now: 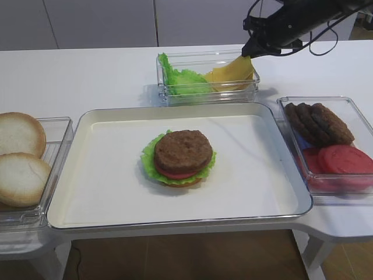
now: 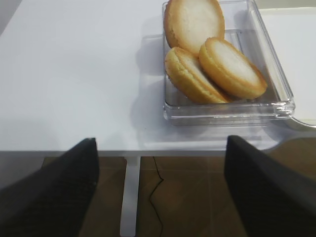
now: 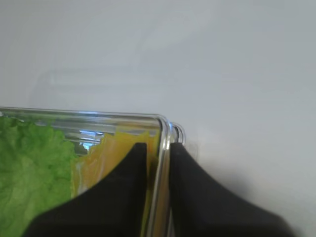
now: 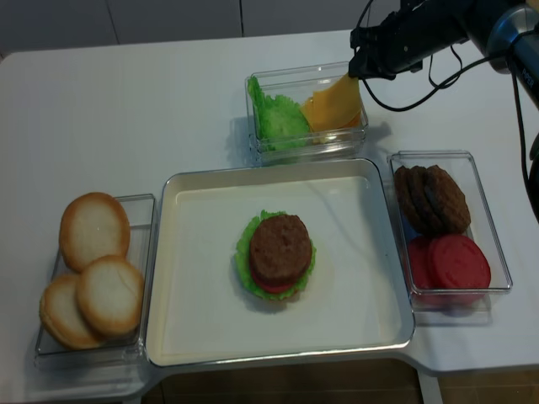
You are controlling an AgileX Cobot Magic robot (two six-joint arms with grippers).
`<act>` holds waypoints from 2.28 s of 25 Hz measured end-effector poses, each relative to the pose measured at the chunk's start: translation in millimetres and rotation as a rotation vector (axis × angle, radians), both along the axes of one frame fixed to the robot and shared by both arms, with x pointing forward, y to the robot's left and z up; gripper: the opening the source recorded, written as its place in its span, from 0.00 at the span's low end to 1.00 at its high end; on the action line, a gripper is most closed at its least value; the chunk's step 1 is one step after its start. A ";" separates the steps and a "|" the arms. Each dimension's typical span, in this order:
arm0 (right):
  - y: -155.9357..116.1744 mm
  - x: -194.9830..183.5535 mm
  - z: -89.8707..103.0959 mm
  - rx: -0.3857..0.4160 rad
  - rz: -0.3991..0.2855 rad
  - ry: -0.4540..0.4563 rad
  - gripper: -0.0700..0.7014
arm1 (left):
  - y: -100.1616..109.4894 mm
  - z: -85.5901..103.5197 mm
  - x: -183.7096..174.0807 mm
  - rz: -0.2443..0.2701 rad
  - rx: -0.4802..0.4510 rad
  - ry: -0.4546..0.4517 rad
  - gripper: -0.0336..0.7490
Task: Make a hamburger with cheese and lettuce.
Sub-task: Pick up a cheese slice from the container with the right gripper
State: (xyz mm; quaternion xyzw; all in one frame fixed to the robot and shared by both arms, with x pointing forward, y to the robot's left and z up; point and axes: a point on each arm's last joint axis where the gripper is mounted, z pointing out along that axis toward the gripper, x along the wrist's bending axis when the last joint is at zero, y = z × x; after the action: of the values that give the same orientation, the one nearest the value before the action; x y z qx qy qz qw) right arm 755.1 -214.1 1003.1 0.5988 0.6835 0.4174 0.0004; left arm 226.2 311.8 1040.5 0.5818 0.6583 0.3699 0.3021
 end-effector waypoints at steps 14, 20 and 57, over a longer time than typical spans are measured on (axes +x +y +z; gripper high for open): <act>0.9 0.1 0.9 0.017 -0.001 0.000 0.12 | 0.0 0.0 0.0 0.001 -0.001 0.000 0.78; 1.2 0.1 1.2 0.020 0.000 -0.002 0.10 | 0.0 0.0 0.0 0.001 -0.001 0.000 0.78; 0.7 -23.3 67.3 -0.020 0.079 -0.118 0.10 | 0.0 0.0 0.0 0.002 -0.003 0.000 0.78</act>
State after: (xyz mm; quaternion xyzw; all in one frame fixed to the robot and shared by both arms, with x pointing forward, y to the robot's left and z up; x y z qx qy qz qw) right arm 731.7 -213.4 1070.4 0.5457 0.7095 0.4449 0.0304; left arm 226.2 311.8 1040.5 0.5807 0.6593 0.3694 0.3028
